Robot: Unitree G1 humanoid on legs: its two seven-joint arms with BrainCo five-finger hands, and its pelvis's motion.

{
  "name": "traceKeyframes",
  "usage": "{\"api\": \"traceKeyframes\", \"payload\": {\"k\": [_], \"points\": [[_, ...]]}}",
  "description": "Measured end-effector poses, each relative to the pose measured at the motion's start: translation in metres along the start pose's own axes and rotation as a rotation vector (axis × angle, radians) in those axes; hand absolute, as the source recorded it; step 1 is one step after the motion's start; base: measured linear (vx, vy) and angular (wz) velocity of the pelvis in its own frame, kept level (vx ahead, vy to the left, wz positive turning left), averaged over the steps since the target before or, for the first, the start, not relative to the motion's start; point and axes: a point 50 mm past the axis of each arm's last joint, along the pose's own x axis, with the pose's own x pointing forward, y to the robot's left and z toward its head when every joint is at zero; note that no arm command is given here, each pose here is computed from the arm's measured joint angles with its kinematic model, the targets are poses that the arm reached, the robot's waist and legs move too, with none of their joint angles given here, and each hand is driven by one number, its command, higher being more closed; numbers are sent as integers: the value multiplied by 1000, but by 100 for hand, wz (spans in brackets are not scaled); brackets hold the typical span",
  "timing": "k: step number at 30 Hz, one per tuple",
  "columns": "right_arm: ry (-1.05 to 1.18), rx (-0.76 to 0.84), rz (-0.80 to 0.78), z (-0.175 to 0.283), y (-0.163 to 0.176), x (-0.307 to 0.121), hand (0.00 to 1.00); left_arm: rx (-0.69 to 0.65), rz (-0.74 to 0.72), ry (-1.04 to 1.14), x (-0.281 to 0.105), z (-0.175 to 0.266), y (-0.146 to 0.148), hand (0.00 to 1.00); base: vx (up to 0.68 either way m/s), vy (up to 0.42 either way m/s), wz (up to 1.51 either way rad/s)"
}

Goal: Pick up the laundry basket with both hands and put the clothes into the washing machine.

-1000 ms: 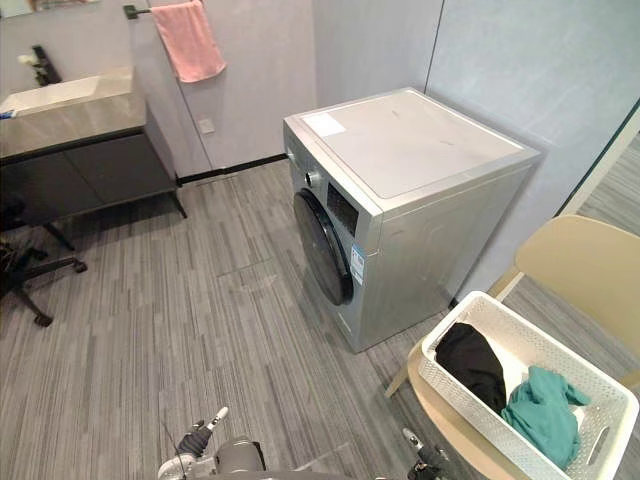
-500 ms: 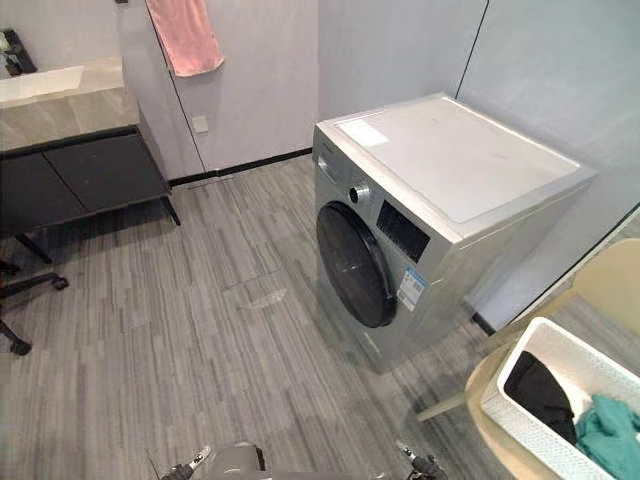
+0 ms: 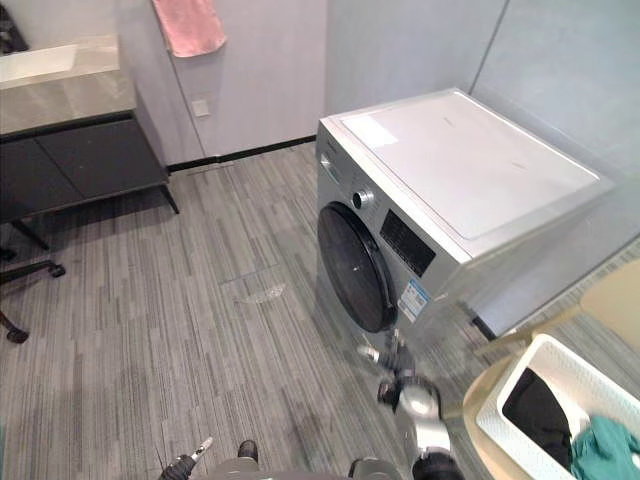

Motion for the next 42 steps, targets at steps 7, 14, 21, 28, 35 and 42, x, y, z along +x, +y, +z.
{"api": "traceKeyframes", "payload": {"k": [7, 14, 21, 28, 35, 42], "points": [[-114, -81, 121, 42, 39, 19, 0, 28, -2, 7, -1, -3, 0, 0, 74, 1, 11], [-164, -102, 113, 80, 52, 40, 0, 58, -16, -51, 0, 11, -11, 0, -65, 24, 6], [-266, -150, -87, 118, 9, 48, 0, 49, -27, -120, 0, 30, -22, 0, -115, 59, 1], [-372, -144, -185, 136, -14, 34, 0, 57, -27, -157, -1, 39, -25, 0, -6, 40, -19], [-406, -149, -245, 138, -23, 27, 0, 57, -28, -176, 0, 46, -27, 0, 87, 10, -10], [-451, -121, -339, 206, -45, 50, 0, 68, -65, -300, -4, 79, -40, 0, -29, 13, 10]]}}
